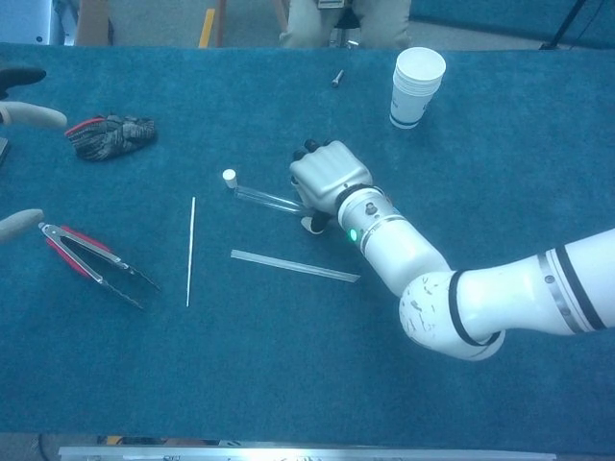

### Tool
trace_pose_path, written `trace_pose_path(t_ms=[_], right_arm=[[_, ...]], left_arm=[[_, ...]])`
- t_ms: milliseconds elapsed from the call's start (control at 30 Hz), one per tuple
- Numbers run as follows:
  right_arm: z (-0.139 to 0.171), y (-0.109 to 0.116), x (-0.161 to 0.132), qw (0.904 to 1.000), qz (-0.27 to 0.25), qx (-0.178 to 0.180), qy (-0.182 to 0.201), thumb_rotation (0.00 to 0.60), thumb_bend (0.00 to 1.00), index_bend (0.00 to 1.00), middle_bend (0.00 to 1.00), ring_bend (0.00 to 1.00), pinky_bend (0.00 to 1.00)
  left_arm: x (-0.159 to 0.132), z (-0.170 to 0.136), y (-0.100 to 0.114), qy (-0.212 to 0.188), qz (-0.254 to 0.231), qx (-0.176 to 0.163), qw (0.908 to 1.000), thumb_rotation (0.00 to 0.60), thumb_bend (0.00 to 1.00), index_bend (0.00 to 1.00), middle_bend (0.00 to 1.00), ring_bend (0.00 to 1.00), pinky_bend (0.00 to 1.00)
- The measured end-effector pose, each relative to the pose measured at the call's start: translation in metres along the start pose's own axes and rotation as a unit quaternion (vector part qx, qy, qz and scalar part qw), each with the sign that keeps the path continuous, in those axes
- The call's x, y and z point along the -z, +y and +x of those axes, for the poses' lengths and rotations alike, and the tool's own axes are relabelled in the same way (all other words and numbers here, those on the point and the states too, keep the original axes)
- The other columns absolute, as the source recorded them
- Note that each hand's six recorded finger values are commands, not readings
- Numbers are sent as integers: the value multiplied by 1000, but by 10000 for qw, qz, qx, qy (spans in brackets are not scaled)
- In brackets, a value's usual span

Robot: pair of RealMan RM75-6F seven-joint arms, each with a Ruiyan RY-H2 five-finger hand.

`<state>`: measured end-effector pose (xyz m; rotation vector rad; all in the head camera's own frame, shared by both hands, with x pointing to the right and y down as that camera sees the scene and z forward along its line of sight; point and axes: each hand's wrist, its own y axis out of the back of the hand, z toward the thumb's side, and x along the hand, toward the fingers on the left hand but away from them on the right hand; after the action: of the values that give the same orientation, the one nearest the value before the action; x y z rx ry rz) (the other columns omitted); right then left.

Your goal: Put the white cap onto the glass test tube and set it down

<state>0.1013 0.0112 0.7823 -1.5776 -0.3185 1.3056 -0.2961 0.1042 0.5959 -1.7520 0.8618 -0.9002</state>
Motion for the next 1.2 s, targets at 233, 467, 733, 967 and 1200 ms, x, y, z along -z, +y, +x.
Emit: trace_pose_path(t_ms=[233, 467, 733, 967, 1200], right_arm=[[2, 1, 10, 9998, 181, -15, 33, 502, 450, 537, 160, 5, 157], [8, 9, 32, 9989, 468, 8, -35, 503, 449, 537, 160, 6, 157], [13, 6, 46, 9980, 604, -147, -111, 503, 439, 495, 157, 6, 157], [12, 6, 47, 9978, 621, -197, -135, 503, 383, 438, 143, 6, 157], [12, 6, 42, 9979, 631, -149, -63, 503, 357, 420, 143, 6, 157]], left_arm=[[-2, 0, -1, 3, 2, 18, 10000, 358, 260, 168, 0, 0, 6], [-4, 1, -2, -16, -3, 36, 10000, 359, 260, 168, 0, 0, 6], [-7, 2, -2, -38, -2, 31, 10000, 358, 261, 168, 0, 0, 6], [-8, 0, -1, -30, 2, 21, 10000, 360, 260, 168, 0, 0, 6], [-8, -2, 0, -15, 4, 4, 10000, 359, 260, 168, 0, 0, 6]])
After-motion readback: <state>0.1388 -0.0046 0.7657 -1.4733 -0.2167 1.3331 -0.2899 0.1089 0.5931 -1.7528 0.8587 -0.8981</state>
